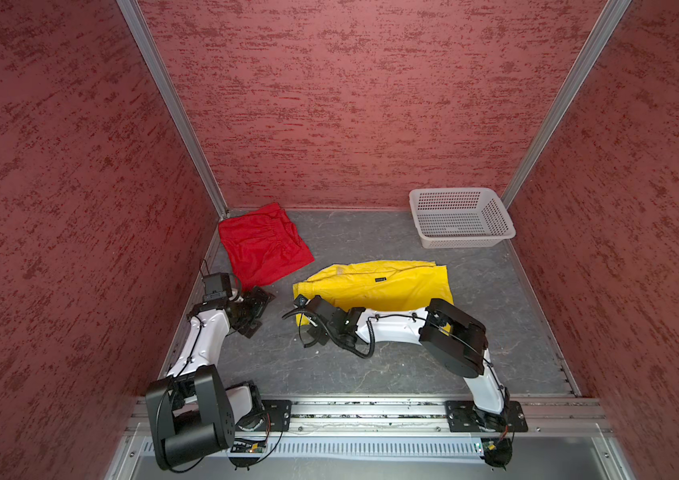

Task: Fold and stack the shorts

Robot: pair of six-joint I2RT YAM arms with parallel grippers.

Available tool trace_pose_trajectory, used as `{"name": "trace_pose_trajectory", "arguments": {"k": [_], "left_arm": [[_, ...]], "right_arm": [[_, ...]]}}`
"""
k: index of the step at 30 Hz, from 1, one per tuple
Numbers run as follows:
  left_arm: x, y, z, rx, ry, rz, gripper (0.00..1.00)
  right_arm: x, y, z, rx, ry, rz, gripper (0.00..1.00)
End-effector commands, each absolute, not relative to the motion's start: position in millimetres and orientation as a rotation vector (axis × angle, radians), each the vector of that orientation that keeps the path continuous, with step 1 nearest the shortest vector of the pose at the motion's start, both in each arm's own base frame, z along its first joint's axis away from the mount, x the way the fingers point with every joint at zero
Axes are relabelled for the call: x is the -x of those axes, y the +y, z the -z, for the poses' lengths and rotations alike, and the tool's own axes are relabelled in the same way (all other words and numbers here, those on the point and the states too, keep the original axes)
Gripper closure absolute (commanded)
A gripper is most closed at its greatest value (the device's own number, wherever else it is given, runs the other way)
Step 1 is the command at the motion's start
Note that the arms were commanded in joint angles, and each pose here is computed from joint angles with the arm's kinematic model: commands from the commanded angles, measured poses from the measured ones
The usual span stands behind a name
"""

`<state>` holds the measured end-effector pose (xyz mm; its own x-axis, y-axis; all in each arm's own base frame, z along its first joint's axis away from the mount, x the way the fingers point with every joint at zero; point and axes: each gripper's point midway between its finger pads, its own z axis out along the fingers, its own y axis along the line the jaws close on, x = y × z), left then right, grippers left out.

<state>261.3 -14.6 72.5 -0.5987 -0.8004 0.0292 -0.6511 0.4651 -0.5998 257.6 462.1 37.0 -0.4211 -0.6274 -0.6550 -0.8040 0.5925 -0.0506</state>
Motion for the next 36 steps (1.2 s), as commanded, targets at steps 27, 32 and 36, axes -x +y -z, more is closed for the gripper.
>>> {"name": "trace_pose_trajectory", "arguments": {"k": [27,32,36], "left_arm": [[-296.8,-87.2,-79.4,1.268,2.061,1.295,0.00],[-302.4,-82.9,-98.2,1.262,1.966,1.319,0.00],[-305.0,-76.5,-111.0,1.247,1.913,1.300,0.01]], "right_arm": [[-233.6,464.3,-93.6,1.024,2.166,-0.724,1.00],[-229.3,467.9,-83.3,1.045,2.194,-0.746,1.00],[-228.1,468.0,-75.7,1.046,2.215,-0.748,1.00]]}}
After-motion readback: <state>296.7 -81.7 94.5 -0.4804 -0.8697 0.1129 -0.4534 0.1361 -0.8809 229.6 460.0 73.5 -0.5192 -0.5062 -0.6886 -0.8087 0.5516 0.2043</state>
